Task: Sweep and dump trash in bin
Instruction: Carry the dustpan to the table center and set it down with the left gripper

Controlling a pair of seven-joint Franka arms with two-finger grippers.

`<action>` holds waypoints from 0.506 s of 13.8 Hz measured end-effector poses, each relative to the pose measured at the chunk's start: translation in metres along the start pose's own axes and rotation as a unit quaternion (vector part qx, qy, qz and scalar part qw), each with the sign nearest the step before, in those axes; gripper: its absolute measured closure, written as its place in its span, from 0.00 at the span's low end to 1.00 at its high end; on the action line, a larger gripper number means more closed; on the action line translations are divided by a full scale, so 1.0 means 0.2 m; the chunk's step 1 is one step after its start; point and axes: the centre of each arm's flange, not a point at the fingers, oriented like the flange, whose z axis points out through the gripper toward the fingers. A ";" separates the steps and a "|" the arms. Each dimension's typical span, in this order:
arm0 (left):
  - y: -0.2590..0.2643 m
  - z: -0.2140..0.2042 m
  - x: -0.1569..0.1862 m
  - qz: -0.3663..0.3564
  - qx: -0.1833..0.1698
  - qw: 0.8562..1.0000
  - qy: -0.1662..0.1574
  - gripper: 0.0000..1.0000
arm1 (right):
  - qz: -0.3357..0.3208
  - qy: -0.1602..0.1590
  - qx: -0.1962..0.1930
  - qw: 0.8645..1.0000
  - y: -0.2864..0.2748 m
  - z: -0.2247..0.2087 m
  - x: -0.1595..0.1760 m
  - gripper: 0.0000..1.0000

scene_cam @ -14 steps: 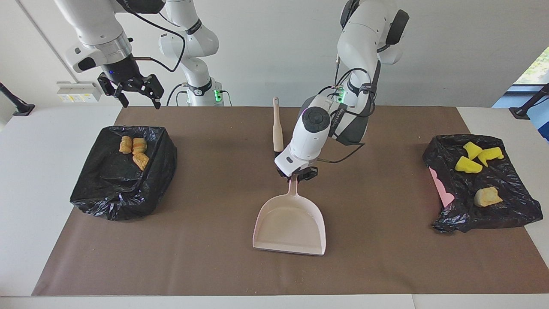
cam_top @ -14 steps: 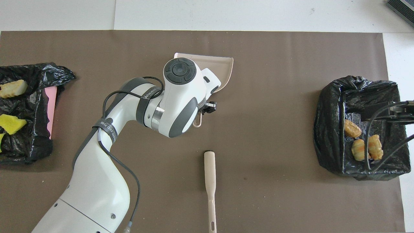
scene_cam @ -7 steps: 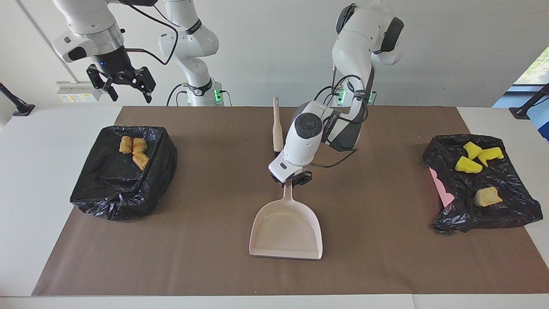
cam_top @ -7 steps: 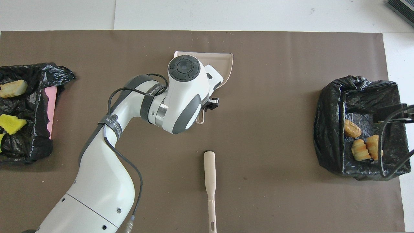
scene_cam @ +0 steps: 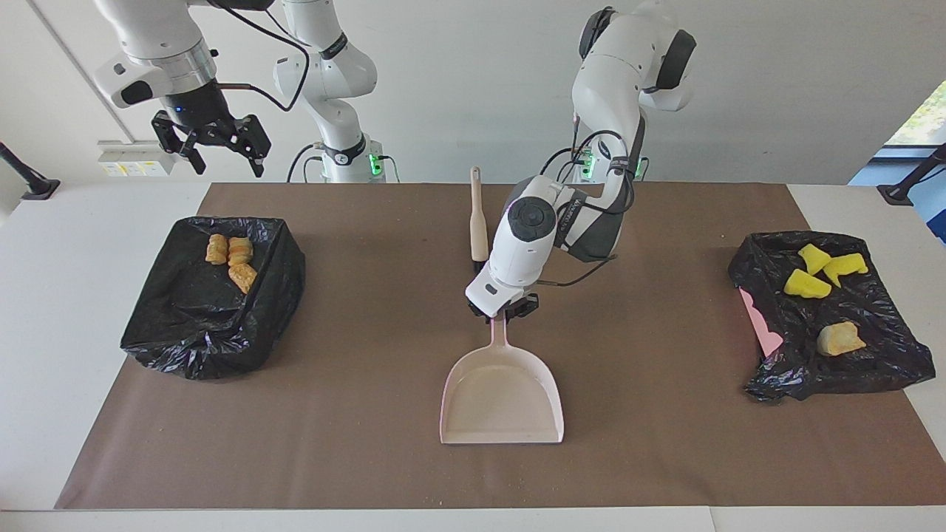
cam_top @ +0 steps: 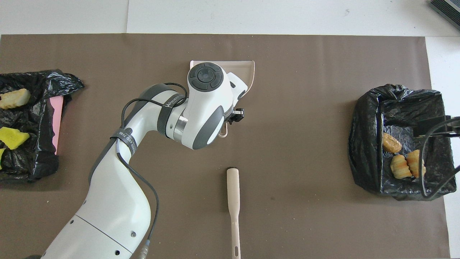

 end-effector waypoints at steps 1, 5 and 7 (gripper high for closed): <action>0.01 -0.01 0.00 0.003 -0.001 1.000 0.002 0.37 | 0.000 0.000 0.000 1.000 0.00 0.00 0.00 0.00; -0.15 -0.29 0.02 0.049 -0.008 0.998 0.030 0.00 | 0.000 -0.001 0.000 1.000 0.00 0.00 0.00 0.00; -0.39 -0.54 0.00 0.063 -0.003 0.998 0.025 0.00 | 0.000 -0.001 0.000 1.000 0.00 0.00 0.00 0.00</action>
